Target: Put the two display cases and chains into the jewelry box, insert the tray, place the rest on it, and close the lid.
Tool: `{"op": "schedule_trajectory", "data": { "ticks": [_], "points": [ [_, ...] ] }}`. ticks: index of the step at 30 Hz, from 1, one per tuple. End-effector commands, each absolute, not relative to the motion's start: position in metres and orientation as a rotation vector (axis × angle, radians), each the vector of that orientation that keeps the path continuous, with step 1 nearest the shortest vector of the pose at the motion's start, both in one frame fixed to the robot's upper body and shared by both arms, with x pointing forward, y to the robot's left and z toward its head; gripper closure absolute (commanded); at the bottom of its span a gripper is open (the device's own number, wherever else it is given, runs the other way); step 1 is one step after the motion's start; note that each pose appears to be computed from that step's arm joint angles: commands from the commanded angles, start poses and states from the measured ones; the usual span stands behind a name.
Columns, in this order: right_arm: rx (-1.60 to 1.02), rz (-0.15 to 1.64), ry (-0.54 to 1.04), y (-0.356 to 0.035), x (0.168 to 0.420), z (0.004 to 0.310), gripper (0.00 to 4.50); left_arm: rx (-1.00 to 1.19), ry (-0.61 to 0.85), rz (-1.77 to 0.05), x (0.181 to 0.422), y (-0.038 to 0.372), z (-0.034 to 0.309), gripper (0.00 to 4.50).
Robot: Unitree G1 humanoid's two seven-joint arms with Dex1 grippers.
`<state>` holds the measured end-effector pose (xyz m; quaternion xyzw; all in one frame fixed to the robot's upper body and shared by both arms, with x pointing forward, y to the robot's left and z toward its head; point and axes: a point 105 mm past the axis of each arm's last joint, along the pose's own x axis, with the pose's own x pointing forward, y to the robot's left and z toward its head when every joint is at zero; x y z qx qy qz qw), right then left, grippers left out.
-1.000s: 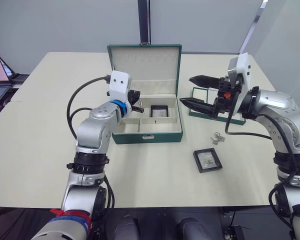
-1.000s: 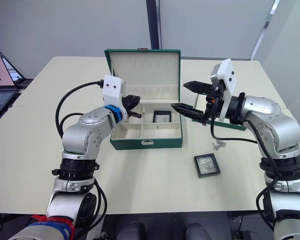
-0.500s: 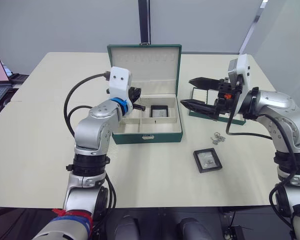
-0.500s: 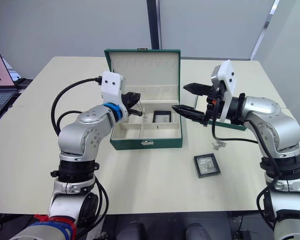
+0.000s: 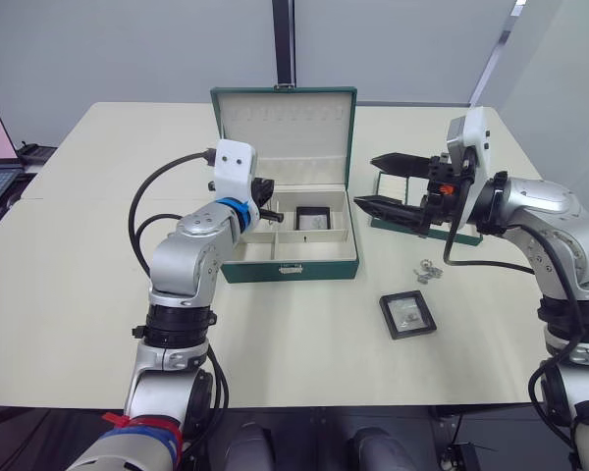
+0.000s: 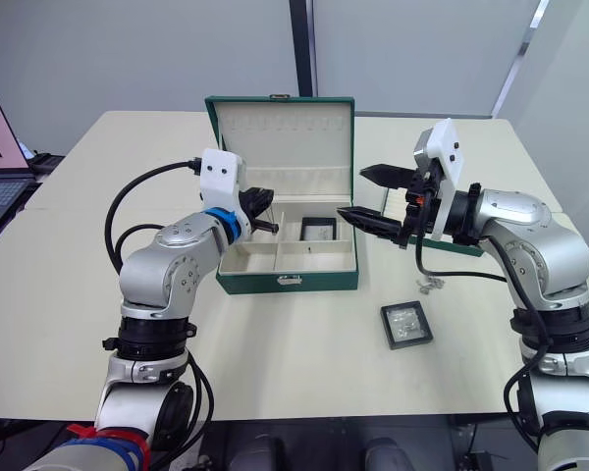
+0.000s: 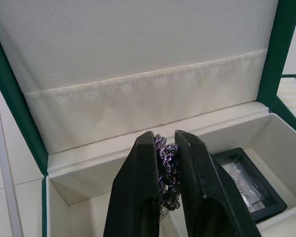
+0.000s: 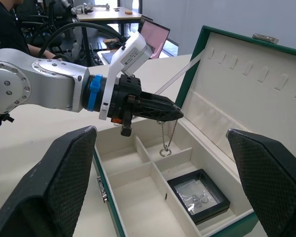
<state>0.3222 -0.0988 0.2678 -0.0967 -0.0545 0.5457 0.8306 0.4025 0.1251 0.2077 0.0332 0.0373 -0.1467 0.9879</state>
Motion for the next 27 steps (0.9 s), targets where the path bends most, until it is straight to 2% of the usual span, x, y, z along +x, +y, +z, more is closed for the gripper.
{"op": "schedule_trajectory", "data": {
  "ticks": [1, 10, 27],
  "points": [
    [-0.23, 1.155, -0.174, -0.101, 0.317, 0.283, 0.0, 0.07, 0.052, -0.277, 0.403, 0.13, 0.208, 4.26],
    [-0.231, 1.16, -0.173, -0.101, 0.316, 0.283, 0.0, 0.068, 0.099, -0.26, 0.403, 0.134, 0.185, 4.26],
    [-0.235, 1.161, -0.166, -0.101, 0.317, 0.281, 0.0, 0.063, 0.103, -0.224, 0.414, 0.14, 0.178, 4.26]
  ]
}}
